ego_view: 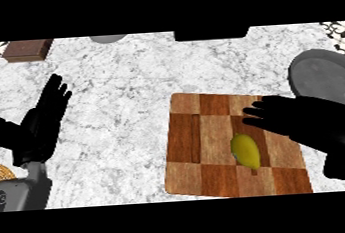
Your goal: Pick the lemon from the cutting board and place it in the pan
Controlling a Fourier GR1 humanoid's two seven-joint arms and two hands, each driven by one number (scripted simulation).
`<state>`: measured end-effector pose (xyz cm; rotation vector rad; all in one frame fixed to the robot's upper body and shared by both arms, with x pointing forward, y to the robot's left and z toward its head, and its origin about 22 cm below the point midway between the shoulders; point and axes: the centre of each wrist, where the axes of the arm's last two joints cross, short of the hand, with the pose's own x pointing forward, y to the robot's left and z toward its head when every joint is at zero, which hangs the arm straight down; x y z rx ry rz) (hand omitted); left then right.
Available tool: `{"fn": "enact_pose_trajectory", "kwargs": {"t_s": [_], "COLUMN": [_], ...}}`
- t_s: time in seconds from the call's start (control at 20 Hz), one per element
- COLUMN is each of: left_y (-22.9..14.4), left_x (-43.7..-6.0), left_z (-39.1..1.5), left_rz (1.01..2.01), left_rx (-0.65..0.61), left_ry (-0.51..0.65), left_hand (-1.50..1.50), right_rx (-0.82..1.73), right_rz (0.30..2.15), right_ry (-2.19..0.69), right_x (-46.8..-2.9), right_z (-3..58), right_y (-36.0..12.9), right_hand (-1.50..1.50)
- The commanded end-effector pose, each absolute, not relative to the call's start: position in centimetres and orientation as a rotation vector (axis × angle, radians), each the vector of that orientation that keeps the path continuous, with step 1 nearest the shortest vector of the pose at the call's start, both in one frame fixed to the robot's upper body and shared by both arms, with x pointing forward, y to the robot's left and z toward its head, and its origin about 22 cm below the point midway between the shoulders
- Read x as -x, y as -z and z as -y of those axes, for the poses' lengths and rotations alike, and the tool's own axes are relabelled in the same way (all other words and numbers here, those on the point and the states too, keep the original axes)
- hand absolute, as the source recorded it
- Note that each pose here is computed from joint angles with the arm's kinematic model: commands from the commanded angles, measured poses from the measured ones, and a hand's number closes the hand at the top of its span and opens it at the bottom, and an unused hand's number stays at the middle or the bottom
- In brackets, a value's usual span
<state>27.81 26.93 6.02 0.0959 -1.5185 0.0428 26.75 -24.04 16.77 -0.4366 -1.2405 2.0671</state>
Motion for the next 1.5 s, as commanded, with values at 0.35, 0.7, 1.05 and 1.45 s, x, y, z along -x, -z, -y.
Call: {"fn": "enact_pose_trajectory", "kwargs": {"t_s": [0.35,0.7,1.05,1.45], "left_y": [-5.9,-6.6,-6.2,-5.7], "left_x": [-26.6,-27.1,-28.5,-28.4], "left_z": [-25.9,-28.8,-27.8,-28.2], "left_rz": [1.514,1.521,1.511,1.515], "left_rx": [-0.11,-0.087,-0.095,-0.093], "left_ry": [-0.042,-0.032,-0.05,-0.058], "left_hand": [0.0,0.0,0.0,0.0], "right_rx": [0.467,0.571,0.54,0.547], "right_rz": [1.301,1.159,1.167,1.105], "right_ry": [-2.042,-2.079,-2.05,-2.102], "right_x": [-22.8,-25.4,-25.8,-27.9], "right_z": [20.1,17.5,16.8,16.8], "right_y": [-14.5,-12.8,-11.9,-9.3], "right_hand": [-1.5,-1.5,-1.5,-1.5]}}
